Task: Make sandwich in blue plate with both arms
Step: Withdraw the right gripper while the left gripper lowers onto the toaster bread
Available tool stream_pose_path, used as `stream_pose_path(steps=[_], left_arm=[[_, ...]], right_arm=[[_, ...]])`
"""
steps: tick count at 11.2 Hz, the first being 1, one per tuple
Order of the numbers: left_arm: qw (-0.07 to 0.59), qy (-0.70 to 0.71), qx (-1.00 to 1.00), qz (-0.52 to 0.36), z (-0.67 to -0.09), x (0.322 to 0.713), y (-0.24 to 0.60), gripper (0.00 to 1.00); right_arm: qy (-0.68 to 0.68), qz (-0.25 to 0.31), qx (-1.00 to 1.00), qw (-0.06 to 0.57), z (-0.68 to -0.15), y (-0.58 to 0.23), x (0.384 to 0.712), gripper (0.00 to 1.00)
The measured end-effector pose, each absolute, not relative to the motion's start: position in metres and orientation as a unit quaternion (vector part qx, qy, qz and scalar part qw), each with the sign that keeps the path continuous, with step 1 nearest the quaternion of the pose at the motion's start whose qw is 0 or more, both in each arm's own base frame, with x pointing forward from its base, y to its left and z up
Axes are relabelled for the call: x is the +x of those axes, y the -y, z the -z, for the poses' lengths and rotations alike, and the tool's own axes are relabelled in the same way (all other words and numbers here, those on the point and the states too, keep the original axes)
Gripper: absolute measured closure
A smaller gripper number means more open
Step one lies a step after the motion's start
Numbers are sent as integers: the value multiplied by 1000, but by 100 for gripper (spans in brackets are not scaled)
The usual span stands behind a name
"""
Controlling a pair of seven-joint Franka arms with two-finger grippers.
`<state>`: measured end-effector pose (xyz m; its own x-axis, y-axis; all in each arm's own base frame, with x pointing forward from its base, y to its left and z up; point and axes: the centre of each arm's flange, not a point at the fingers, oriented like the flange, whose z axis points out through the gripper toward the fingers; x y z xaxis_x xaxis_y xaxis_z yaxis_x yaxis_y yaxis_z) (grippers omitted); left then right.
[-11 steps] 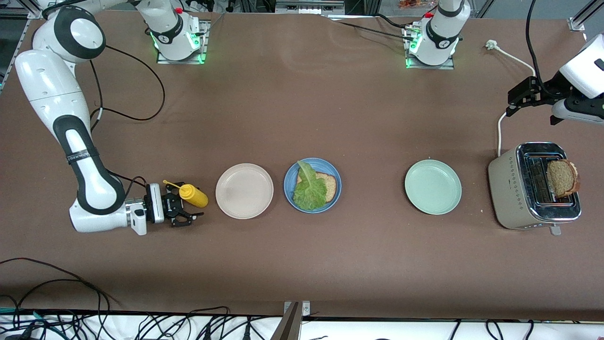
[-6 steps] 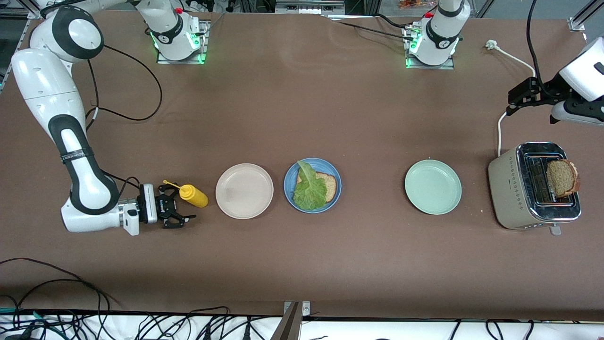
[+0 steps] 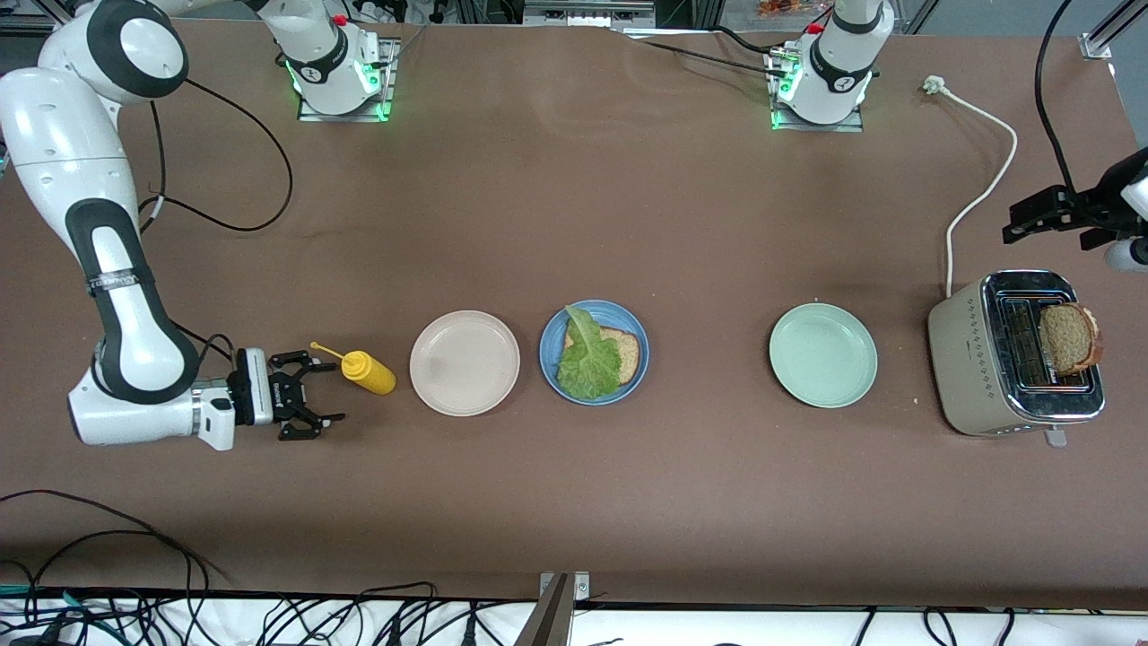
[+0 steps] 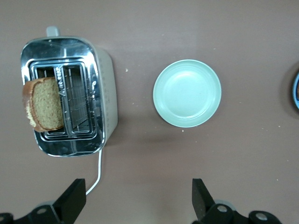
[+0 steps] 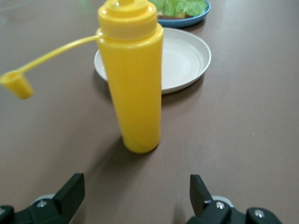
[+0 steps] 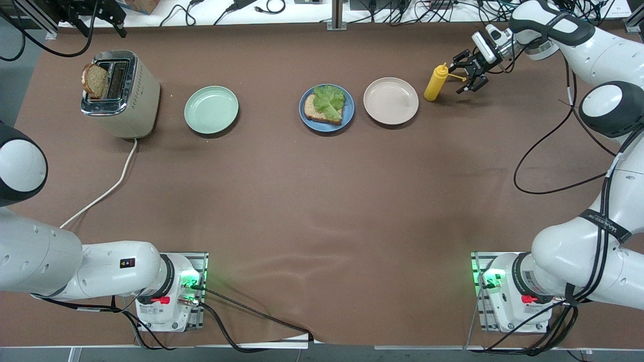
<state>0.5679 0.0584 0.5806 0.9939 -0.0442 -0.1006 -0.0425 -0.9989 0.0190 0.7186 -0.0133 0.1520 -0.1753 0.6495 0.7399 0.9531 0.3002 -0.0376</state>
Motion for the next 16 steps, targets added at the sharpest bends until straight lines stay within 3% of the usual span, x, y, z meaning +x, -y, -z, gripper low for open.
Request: stream_pose_path(steps=[5, 12, 16], left_arm=[[-25, -19, 998, 63, -532, 588, -124, 0], [-17, -43, 998, 43, -428, 618, -249, 0], [-3, -60, 997, 51, -405, 619, -269, 0]], right_arm=[[751, 162, -577, 277, -223, 47, 725, 0], [613, 57, -760, 211, -327, 70, 718, 0], [489, 19, -853, 179, -385, 43, 703, 0]])
